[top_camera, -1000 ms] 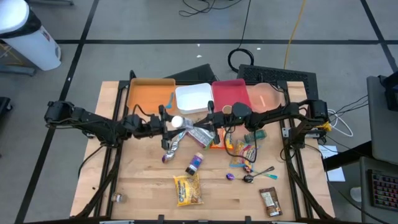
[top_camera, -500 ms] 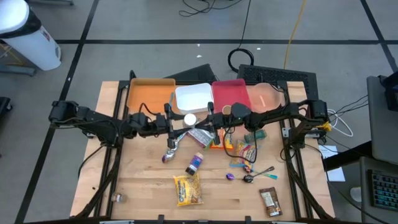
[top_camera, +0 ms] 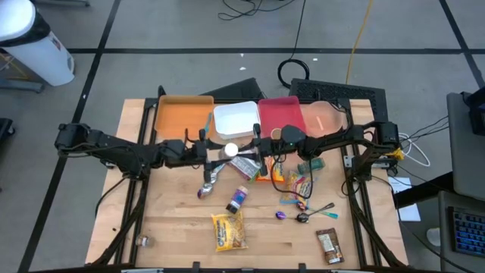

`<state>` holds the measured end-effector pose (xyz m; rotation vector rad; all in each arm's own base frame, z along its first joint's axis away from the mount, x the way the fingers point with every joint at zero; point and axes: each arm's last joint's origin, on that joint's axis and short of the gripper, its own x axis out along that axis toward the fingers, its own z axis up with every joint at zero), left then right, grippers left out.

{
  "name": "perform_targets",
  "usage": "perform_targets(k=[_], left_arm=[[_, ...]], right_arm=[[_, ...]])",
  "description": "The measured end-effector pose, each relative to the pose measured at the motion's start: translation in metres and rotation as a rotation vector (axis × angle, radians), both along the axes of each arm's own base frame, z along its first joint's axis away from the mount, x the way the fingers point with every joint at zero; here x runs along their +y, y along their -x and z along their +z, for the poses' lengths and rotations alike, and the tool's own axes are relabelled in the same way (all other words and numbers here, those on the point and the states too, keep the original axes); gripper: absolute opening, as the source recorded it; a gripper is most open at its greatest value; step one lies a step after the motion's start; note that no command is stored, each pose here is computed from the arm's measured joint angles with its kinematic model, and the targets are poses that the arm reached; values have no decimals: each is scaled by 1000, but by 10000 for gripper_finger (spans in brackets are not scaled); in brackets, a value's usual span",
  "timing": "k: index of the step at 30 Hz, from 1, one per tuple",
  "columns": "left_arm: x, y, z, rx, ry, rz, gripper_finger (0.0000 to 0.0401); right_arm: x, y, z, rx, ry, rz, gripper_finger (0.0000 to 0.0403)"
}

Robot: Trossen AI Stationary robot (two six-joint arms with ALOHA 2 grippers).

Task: Pick & Place Food Item
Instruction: Put the white seasoning bottle into the pink bin

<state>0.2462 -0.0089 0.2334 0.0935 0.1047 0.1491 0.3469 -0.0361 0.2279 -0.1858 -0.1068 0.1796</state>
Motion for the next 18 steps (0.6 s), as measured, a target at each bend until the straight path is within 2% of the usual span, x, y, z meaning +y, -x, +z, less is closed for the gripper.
perform_targets(k=[13, 18], left_arm=[[2, 2, -9, 97, -10, 73, 207], [2, 2, -10, 99, -6, 80, 208]], right_arm=[[0, 0, -4, 45, -9, -3, 202], [-4, 0, -4, 47, -32, -9, 246]])
